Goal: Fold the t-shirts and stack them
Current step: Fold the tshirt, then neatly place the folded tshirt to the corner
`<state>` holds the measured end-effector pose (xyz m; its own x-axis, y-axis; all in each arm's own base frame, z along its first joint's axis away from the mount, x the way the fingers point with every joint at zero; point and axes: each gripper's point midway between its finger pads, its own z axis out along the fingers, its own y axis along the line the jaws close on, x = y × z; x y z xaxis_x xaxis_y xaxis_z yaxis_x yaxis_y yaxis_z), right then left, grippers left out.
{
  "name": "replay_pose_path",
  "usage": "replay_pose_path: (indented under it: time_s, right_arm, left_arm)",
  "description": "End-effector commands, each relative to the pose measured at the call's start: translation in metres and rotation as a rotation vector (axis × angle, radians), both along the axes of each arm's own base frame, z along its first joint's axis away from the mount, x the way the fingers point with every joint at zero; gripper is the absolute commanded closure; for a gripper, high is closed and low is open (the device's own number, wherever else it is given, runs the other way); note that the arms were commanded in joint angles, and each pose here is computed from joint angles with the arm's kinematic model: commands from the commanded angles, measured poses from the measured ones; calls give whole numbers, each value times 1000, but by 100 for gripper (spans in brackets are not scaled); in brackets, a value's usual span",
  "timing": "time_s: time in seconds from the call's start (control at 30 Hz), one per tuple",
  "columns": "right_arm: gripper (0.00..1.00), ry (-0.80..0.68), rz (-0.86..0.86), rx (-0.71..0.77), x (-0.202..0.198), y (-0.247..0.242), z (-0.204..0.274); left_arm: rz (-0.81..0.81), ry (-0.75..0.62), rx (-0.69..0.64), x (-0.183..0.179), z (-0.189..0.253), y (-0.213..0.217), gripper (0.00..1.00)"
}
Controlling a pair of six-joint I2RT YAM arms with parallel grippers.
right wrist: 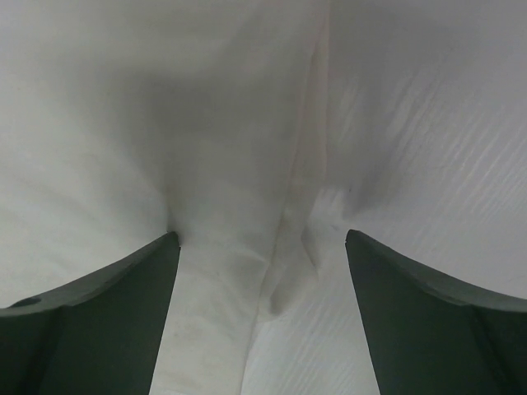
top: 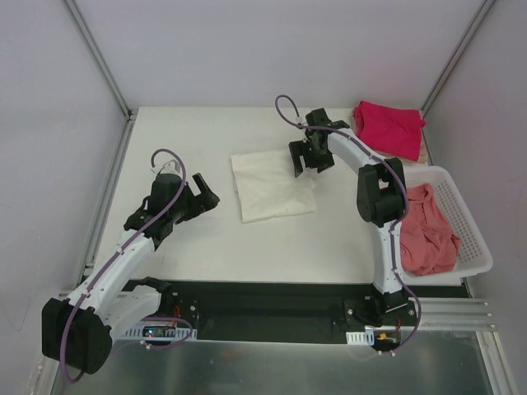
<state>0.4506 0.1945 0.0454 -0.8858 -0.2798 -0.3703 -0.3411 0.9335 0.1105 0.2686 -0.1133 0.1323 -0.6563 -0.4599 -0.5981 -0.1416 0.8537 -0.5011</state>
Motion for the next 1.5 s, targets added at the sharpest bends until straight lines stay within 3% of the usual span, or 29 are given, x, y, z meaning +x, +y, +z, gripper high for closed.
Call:
replay_pose_path:
  time_s: [0.0, 0.13, 0.3, 0.4, 0.53, 0.63, 0.77, 0.9, 1.27, 1.47]
  right_arm:
    - [15, 24, -8, -28, -4, 7, -5]
    - [19, 94, -21, -28, -16, 15, -28]
    - [42, 131, -28, -35, -26, 28, -42]
    - [60, 145, -28, -36, -30, 35, -47]
    - [99, 105, -24, -45, -26, 37, -43]
    - [100, -92, 17, -86, -1, 33, -17]
    - [99, -346, 18, -315, 31, -9, 47]
    - [99, -500, 13, -503, 62, -36, 98]
    - [99, -724, -61, -929, 121, -92, 180]
    - [99, -792, -146, -1059, 141, -117, 216]
  left_arm:
    - [48, -11, -5, -1, 1, 6, 1]
    - [65, 5, 0, -4, -4, 9, 1]
    - [80, 22, 1, -7, -9, 11, 1]
    - [96, 27, 3, -9, -11, 14, 1]
    - [111, 15, 5, -12, -8, 18, 1]
    - [152, -3, 30, -12, -6, 27, 1]
    - [188, -21, 52, -15, -3, 36, 1]
    - [232, -39, 67, -19, -1, 46, 1]
    - [319, -73, 139, -24, 7, 70, 1]
    - [350, -67, 164, -25, 6, 77, 1]
